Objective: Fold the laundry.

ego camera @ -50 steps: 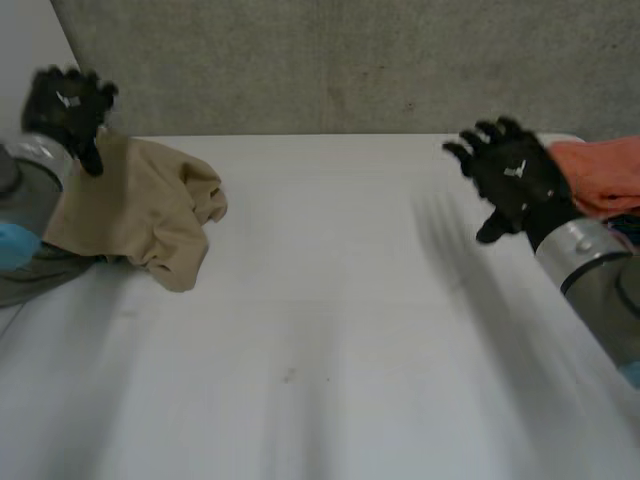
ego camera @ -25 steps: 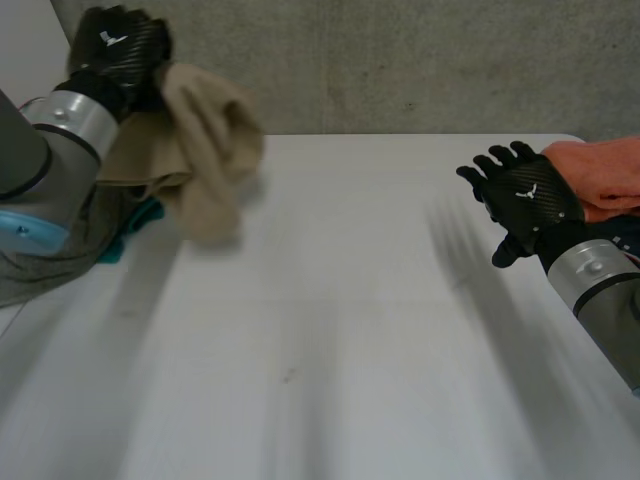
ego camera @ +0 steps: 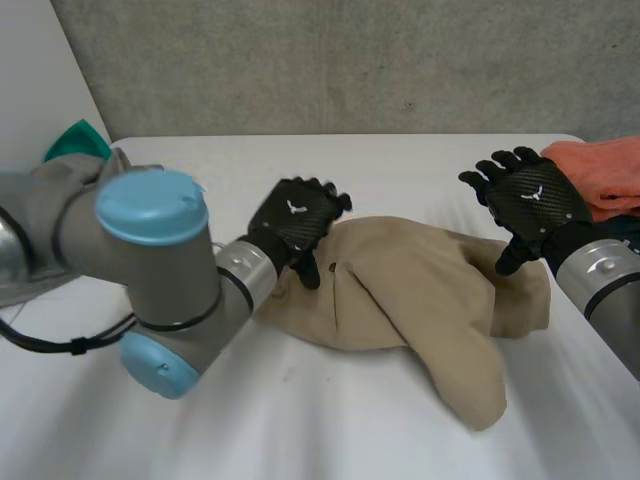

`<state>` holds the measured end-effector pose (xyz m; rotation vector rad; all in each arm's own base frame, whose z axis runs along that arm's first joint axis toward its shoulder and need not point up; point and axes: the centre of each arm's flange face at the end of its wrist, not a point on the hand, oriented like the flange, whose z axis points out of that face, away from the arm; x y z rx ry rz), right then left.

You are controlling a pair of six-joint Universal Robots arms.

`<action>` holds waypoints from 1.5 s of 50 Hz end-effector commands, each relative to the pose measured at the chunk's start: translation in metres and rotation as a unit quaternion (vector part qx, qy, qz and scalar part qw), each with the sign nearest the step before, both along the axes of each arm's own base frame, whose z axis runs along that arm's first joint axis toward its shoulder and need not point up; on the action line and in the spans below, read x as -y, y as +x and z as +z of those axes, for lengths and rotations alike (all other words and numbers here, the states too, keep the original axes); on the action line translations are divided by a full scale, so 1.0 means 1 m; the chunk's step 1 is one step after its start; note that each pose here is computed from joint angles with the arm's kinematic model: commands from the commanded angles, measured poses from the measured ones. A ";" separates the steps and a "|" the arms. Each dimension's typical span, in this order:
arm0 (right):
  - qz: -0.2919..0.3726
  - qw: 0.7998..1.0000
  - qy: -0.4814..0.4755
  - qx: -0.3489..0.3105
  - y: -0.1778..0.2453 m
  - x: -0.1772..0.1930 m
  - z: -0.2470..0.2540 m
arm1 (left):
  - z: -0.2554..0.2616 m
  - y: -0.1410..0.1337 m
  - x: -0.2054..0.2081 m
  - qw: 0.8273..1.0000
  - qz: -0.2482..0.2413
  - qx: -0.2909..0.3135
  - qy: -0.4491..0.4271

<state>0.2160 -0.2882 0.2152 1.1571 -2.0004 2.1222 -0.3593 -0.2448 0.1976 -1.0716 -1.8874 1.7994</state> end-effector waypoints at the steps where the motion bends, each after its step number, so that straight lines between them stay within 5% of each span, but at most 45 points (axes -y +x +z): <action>1: -0.001 1.000 0.029 -0.007 -0.002 -0.005 0.015 | 0.053 0.029 -0.026 0.999 0.032 -0.022 -0.038; 13: -0.013 0.983 0.182 -0.028 -0.018 -0.021 0.024 | 0.005 0.049 -0.051 0.999 0.044 0.026 0.008; 32: -0.014 0.981 0.191 -0.032 -0.020 -0.027 -0.015 | -0.079 0.034 -0.001 0.993 0.043 0.109 -0.006; 42: -0.017 0.982 0.185 -0.032 -0.021 -0.027 -0.018 | -0.073 0.023 0.021 0.993 0.056 0.095 -0.041; 47: -0.017 0.983 0.180 -0.030 -0.020 -0.026 -0.018 | -0.019 0.040 0.066 0.978 0.162 0.040 -0.126; 49: -0.017 0.983 0.180 -0.027 -0.020 -0.025 -0.017 | 0.022 0.064 0.094 0.954 0.237 0.000 -0.182; 52: -0.018 0.983 0.179 -0.025 -0.020 -0.026 -0.017 | 0.059 0.082 0.116 0.933 0.272 -0.040 -0.233; 55: -0.019 0.984 0.178 -0.025 -0.020 -0.026 -0.017 | 0.076 0.075 0.118 0.933 0.243 -0.057 -0.259; 59: -0.020 0.984 0.176 -0.024 -0.020 -0.026 -0.016 | 0.097 0.034 0.094 0.946 0.120 -0.097 -0.286; 64: -0.023 0.984 0.174 -0.023 -0.021 -0.026 -0.017 | 0.104 0.003 0.066 0.953 0.031 -0.150 -0.261; 70: -0.023 0.985 0.172 -0.023 -0.021 -0.025 -0.016 | 0.060 -0.021 0.050 0.971 -0.040 -0.175 -0.159; 75: -0.023 0.985 0.170 -0.022 -0.021 -0.025 -0.016 | -0.009 -0.047 -0.001 0.984 -0.123 -0.124 -0.034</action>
